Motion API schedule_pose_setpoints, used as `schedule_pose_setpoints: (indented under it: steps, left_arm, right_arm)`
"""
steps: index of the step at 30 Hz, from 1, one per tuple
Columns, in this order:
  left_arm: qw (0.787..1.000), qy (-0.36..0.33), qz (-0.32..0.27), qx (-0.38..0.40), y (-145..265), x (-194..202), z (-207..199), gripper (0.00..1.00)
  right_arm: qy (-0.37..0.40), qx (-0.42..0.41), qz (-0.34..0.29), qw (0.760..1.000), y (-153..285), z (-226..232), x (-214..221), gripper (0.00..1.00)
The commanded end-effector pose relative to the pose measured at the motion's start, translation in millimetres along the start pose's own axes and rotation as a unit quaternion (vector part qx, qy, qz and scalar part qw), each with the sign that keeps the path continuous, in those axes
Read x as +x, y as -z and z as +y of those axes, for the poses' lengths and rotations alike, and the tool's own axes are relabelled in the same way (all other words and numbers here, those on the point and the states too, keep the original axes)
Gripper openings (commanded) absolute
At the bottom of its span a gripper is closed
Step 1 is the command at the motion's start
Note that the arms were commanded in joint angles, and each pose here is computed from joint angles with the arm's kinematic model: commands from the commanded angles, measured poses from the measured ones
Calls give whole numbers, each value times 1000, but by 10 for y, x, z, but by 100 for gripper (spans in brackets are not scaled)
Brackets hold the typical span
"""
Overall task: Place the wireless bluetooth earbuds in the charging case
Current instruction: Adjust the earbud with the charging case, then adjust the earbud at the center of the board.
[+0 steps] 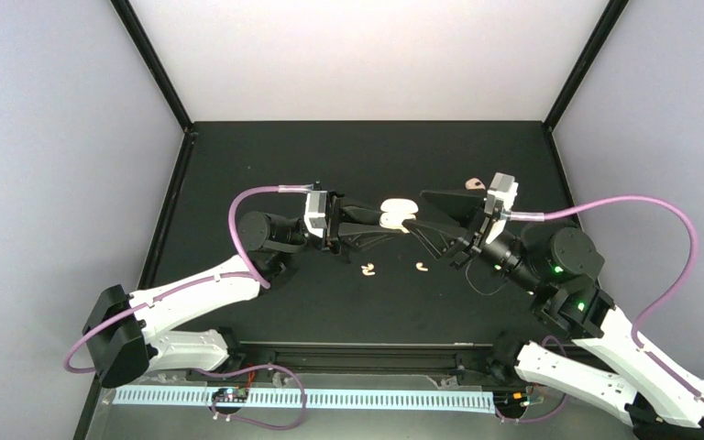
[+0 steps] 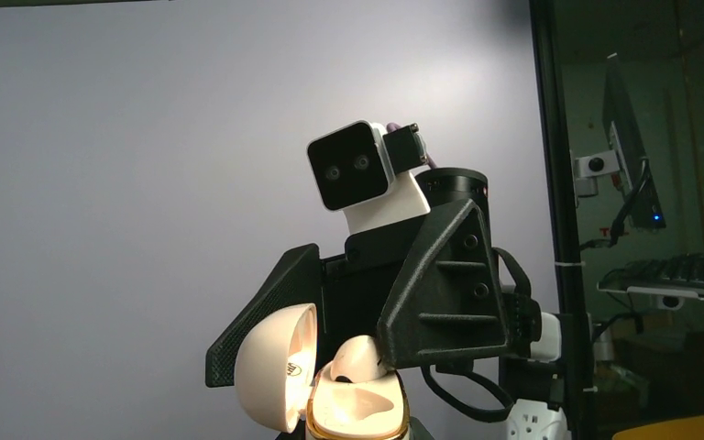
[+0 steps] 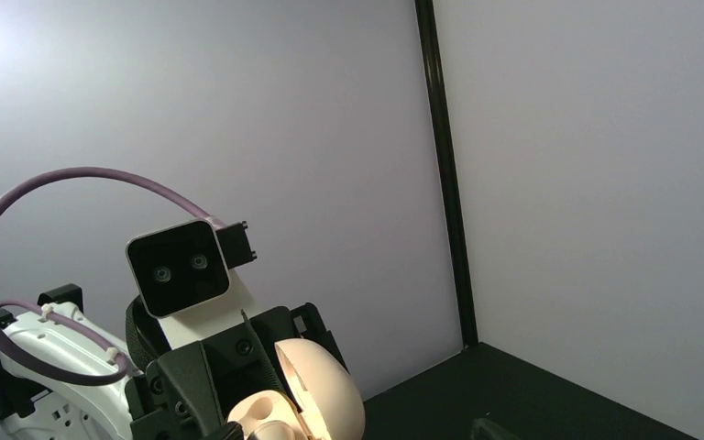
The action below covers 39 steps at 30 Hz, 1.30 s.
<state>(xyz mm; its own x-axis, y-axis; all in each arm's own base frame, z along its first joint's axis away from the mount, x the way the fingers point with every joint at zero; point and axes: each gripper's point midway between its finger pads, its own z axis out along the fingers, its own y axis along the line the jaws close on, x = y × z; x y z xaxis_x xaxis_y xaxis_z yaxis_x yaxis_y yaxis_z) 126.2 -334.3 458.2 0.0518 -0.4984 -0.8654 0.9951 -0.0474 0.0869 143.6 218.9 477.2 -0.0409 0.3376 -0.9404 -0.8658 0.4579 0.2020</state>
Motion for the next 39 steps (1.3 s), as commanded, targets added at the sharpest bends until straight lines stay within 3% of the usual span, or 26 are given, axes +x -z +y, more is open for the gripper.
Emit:
schedule_pose_setpoints:
  steps: [1,7,11,18,26,31,35,39]
  left_arm:
    - [1000,-22,-15,14,-20,-110,-80,2]
    - [999,-39,-9,-31,112,-106,-12,1]
    - [996,-54,12,-69,316,-76,13,2]
    - [988,-69,58,-125,694,-45,-55,2]
    - [983,-87,53,-154,1069,-88,-234,1]
    - [985,-90,53,-139,1130,-55,-331,1]
    - [986,-92,51,-131,1162,-34,-378,1]
    - [984,-98,56,-136,1221,18,-392,2]
  right_arm:
    - [8,-16,-25,1000,74,90,-198,64]
    - [39,33,-65,997,405,-22,-418,65]
    - [48,122,-21,991,483,-348,-192,65]
    - [25,227,168,959,233,-886,963,65]
    - [-106,188,312,925,-260,-1079,2228,60]
    - [-132,200,404,883,-390,-1235,2980,56]
    - [-126,235,446,854,-287,-1407,3368,55]
    - [-141,313,446,827,47,-1762,3481,55]
